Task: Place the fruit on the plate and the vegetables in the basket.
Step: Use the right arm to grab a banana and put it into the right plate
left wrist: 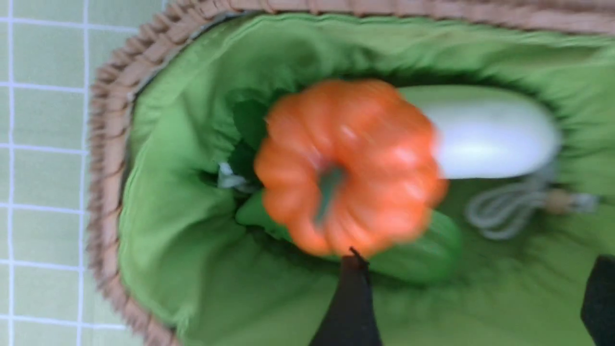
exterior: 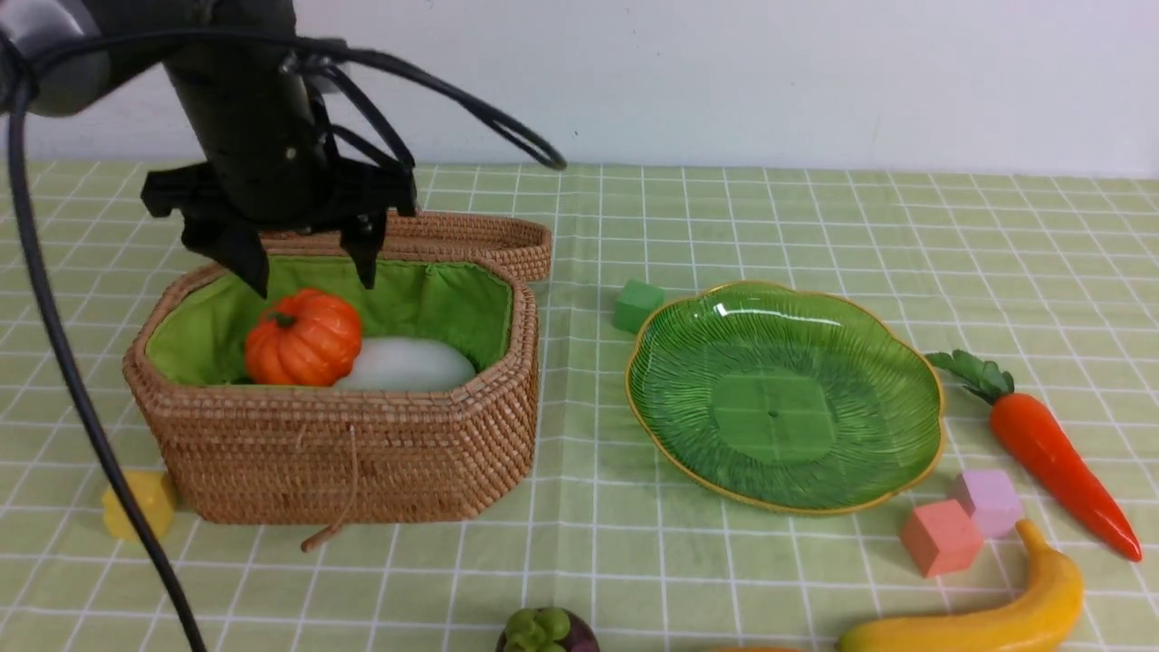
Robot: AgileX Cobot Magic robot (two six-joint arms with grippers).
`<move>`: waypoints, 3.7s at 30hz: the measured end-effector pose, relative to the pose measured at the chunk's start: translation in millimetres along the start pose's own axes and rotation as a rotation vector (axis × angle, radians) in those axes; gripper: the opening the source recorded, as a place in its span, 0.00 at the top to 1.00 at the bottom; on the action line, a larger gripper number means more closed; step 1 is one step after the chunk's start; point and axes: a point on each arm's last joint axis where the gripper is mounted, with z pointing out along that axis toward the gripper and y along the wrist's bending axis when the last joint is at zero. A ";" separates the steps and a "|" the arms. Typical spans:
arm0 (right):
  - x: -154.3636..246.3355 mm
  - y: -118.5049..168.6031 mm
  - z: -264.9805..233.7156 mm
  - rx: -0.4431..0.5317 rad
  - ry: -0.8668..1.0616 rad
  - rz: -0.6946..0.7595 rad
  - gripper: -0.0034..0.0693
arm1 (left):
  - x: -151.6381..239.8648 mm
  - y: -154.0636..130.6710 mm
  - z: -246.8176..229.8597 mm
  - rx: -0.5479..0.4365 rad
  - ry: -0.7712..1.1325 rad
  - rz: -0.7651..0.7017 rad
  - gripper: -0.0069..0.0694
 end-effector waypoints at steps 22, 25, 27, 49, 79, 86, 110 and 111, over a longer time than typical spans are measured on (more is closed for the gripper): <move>0.0 0.0 0.0 0.000 0.000 0.000 0.62 | 289.6 115.5 -224.5 0.377 -0.528 -0.161 0.71; 0.0 0.0 0.0 0.000 0.000 0.000 0.62 | 314.3 121.1 -198.7 0.382 -0.492 -0.173 0.84; 0.0 0.0 0.0 0.000 0.000 0.000 0.62 | 333.0 122.4 -175.9 0.406 -0.449 -0.171 0.93; 0.0 0.0 0.0 0.000 0.000 0.000 0.62 | 349.8 129.4 -147.7 0.363 -0.447 -0.165 0.93; -0.1 0.0 0.0 0.000 -0.001 0.000 0.62 | 360.5 141.2 21.0 0.129 -0.822 -0.135 0.93; -0.1 0.0 0.0 0.000 -0.001 0.000 0.62 | 360.5 141.2 21.0 0.129 -0.822 -0.135 0.92; -13.6 0.1 -0.1 -0.006 -0.178 0.062 0.62 | 360.5 141.2 21.0 0.129 -0.822 -0.135 0.90; -21.4 -0.5 -1.9 -0.007 -0.266 0.097 0.62 | 360.5 141.2 21.0 0.129 -0.822 -0.135 0.90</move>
